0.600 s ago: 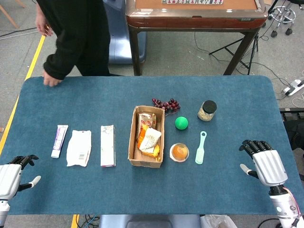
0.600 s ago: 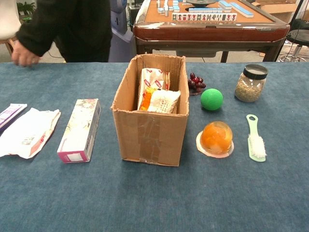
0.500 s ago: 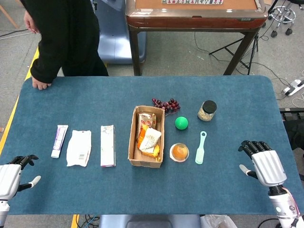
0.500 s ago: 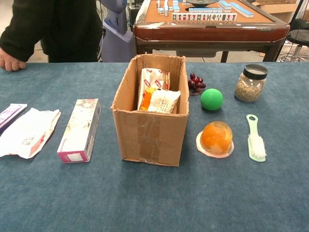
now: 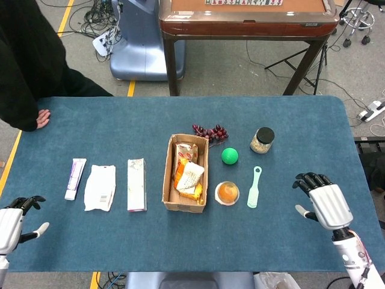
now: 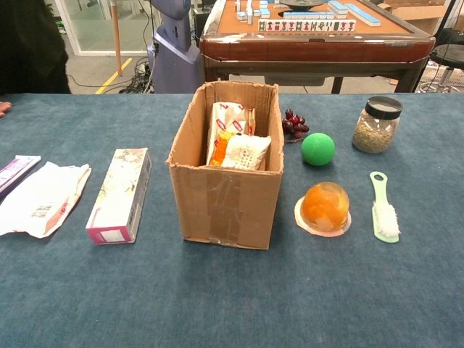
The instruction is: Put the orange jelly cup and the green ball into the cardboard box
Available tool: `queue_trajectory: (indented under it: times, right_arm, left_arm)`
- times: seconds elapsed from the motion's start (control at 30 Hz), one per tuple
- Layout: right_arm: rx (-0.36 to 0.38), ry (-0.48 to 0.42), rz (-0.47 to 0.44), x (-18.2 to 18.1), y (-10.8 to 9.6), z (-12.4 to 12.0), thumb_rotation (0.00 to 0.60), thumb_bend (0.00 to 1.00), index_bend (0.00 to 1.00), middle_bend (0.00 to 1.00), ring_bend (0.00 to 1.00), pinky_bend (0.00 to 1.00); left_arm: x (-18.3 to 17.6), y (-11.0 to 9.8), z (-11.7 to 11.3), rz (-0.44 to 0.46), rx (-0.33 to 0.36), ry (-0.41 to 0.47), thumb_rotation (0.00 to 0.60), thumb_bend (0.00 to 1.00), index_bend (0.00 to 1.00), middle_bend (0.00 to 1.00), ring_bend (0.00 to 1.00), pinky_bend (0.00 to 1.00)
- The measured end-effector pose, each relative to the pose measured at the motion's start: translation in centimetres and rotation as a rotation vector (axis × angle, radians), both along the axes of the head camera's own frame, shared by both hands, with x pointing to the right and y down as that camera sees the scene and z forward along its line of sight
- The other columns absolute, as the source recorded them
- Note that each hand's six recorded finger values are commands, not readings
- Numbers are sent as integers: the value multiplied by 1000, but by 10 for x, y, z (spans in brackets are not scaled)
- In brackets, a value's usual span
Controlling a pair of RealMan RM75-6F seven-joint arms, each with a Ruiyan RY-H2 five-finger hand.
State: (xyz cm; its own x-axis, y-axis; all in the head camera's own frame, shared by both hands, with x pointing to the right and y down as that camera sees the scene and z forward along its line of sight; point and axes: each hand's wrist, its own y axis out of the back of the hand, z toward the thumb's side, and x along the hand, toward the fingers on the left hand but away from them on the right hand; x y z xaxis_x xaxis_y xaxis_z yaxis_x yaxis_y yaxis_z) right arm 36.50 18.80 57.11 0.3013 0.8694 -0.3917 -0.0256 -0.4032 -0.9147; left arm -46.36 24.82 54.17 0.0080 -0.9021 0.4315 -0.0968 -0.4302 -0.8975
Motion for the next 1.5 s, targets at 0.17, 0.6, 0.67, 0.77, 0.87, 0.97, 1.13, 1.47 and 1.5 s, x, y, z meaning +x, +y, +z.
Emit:
queue_trajectory:
  times: [0.17,0.6,0.67,0.77,0.87,0.97,1.13,1.47,1.5]
  right_arm:
    - [-48,25,-75,-20,-11,11,600,0,396,289,231,354]
    - [-146,131,-299,-85,-40,51,600,0,369,195,188,354]
    - [-155,136,-318,-95,-43,58,600,0,368,188,177,354]
    - [-166,141,-338,-106,-47,67,600,0,368,185,173,354]
    - [-175,144,-353,-115,-50,75,600,0,367,180,170,354]
    - [-185,147,-369,-123,-51,83,600,0,366,173,163,354]
    - [-210,159,-396,-133,-52,97,600,0,352,160,146,353]
    - [-250,176,-421,-146,-50,120,600,0,311,107,85,326]
    - [-254,176,-424,-148,-49,122,600,0,310,104,83,325]
  left_arm:
    - [-1,1,-7,-1,19,3,600,137,348,468,347,592]
    - [-6,1,-12,-21,20,-2,600,137,353,468,346,592]
    - [-7,1,-13,-23,23,-2,600,137,355,468,346,592]
    - [-8,0,-15,-28,28,0,600,137,357,468,346,592]
    - [-10,1,-16,-32,31,0,600,137,357,468,346,592]
    - [-10,0,-18,-35,35,1,600,137,358,468,346,592]
    - [-11,0,-20,-41,39,2,600,137,358,468,346,592]
    - [-13,0,-21,-45,41,3,600,137,358,468,346,592]
    - [-13,0,-22,-46,42,3,600,137,359,468,346,592]
